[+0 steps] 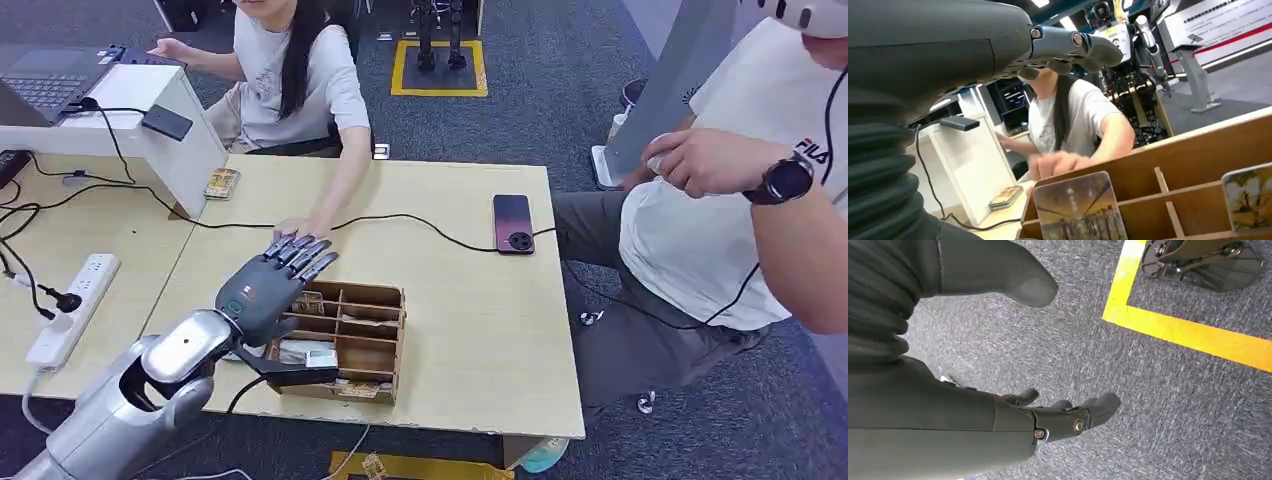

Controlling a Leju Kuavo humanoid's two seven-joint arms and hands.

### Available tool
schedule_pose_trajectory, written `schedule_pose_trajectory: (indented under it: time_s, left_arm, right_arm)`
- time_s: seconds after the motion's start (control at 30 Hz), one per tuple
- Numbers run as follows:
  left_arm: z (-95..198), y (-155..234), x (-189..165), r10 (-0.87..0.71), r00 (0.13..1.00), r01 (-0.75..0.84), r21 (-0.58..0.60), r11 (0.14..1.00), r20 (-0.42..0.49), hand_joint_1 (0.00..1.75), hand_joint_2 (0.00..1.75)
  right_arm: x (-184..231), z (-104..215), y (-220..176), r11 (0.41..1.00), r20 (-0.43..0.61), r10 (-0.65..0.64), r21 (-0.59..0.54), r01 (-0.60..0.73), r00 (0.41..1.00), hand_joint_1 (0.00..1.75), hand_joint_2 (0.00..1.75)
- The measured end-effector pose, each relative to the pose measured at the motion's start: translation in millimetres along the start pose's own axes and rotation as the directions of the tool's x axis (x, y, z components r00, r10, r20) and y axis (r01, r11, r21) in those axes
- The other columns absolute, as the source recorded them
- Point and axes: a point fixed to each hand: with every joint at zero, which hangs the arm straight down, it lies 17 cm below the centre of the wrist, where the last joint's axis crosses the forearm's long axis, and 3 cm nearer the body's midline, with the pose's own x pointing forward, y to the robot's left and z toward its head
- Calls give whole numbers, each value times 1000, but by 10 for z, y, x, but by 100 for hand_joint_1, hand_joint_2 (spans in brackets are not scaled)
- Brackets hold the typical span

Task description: Pass the card to the sensor for recognition and then transmit it.

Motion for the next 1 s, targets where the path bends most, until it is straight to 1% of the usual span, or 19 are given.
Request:
schedule_pose_trajectory:
  time_s: [0.67,1.0]
  left_arm:
    - [97,-118,-149,-17,1000,16,-47,999,-9,0,175]
    - [155,-193,-111,38,999,-35,-85,996,33,0,175]
  right_arm:
    - [8,1,6,1000,5,0,1,0,1000,0,175]
    - [15,0,0,1000,8,2,-2,-2,1000,0,175]
